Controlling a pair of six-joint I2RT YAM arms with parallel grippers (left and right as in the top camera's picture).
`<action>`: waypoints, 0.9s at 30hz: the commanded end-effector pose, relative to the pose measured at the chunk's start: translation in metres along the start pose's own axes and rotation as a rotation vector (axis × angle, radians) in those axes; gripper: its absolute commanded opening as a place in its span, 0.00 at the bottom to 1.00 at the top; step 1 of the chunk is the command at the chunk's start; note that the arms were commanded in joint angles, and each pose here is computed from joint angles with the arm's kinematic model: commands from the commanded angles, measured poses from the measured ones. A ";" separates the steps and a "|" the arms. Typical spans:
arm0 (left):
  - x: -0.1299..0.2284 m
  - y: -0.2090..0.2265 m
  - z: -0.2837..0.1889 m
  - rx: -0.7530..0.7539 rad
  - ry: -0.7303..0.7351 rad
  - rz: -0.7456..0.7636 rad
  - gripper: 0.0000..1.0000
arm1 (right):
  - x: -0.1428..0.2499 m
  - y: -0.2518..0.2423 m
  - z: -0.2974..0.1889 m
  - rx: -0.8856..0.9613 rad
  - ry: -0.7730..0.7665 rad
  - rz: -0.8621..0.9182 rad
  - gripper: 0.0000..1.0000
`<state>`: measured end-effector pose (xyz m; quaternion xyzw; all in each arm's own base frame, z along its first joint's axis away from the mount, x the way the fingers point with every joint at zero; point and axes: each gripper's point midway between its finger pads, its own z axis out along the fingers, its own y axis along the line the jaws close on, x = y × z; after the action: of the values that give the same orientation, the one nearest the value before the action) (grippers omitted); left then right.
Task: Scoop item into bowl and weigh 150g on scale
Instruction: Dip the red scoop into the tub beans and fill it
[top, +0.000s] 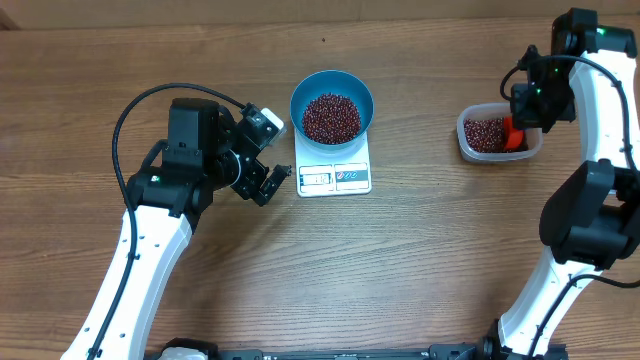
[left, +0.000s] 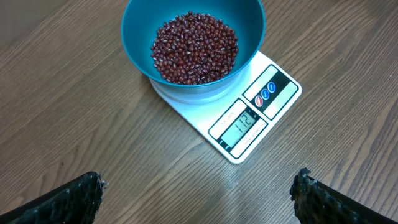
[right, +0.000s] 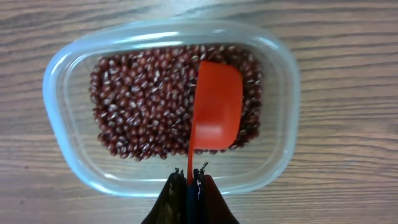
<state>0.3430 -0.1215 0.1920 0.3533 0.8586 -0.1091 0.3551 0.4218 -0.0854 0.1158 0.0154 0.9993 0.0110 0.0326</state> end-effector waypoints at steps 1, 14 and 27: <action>-0.009 0.001 -0.003 0.005 -0.023 0.015 1.00 | 0.005 0.021 0.007 -0.112 0.027 -0.047 0.04; -0.009 0.001 -0.003 0.005 -0.023 0.015 1.00 | -0.001 0.064 -0.004 -0.372 -0.024 -0.088 0.04; -0.009 0.001 -0.003 0.005 -0.023 0.015 1.00 | 0.003 0.034 -0.011 -0.449 -0.050 0.023 0.04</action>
<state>0.3431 -0.1214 0.1921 0.3533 0.8586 -0.1089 0.3552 0.4191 -0.0427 0.1283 -0.0038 0.9795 0.1947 0.0523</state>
